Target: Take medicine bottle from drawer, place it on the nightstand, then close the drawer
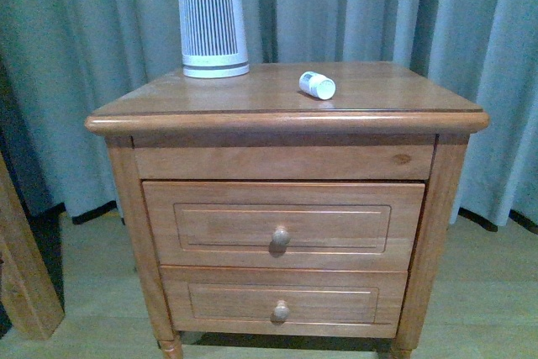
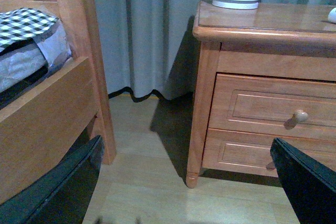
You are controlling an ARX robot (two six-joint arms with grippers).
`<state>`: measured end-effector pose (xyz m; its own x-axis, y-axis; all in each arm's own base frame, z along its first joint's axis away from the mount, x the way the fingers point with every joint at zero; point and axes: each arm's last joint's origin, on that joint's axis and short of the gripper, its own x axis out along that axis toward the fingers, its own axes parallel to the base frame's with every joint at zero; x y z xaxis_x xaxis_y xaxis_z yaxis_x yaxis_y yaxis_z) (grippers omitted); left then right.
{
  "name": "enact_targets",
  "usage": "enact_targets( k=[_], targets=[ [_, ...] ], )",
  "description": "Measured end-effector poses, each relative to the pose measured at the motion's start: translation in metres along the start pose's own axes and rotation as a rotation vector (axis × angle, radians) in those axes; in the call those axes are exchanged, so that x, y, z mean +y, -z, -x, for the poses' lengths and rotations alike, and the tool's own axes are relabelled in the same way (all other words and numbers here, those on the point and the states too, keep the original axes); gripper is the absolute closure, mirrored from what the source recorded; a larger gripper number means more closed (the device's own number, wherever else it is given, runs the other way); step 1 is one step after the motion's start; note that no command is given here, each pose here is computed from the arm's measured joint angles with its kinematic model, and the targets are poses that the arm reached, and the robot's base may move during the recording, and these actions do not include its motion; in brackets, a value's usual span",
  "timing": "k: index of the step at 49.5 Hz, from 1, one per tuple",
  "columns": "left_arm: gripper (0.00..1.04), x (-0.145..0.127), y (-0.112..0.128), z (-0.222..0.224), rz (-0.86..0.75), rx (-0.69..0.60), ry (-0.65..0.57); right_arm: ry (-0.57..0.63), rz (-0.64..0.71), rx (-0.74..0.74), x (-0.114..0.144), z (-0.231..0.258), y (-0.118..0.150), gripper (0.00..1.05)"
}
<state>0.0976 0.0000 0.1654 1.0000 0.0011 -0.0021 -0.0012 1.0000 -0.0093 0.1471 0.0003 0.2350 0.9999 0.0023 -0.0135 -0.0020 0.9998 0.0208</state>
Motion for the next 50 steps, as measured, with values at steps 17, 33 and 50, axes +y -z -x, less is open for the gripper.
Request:
enact_targets(
  k=[17, 33, 50],
  targets=[
    [0.06, 0.0, 0.0, 0.0, 0.0, 0.0, 0.001, 0.0, 0.014, -0.004, -0.001, 0.016, 0.032, 1.01],
    [0.06, 0.0, 0.0, 0.0, 0.0, 0.0, 0.001, 0.0, 0.014, -0.009, -0.001, 0.026, 0.049, 1.01],
    [0.06, 0.0, 0.0, 0.0, 0.0, 0.0, 0.001, 0.0, 0.014, -0.009, -0.001, 0.034, 0.06, 1.01]
  ],
)
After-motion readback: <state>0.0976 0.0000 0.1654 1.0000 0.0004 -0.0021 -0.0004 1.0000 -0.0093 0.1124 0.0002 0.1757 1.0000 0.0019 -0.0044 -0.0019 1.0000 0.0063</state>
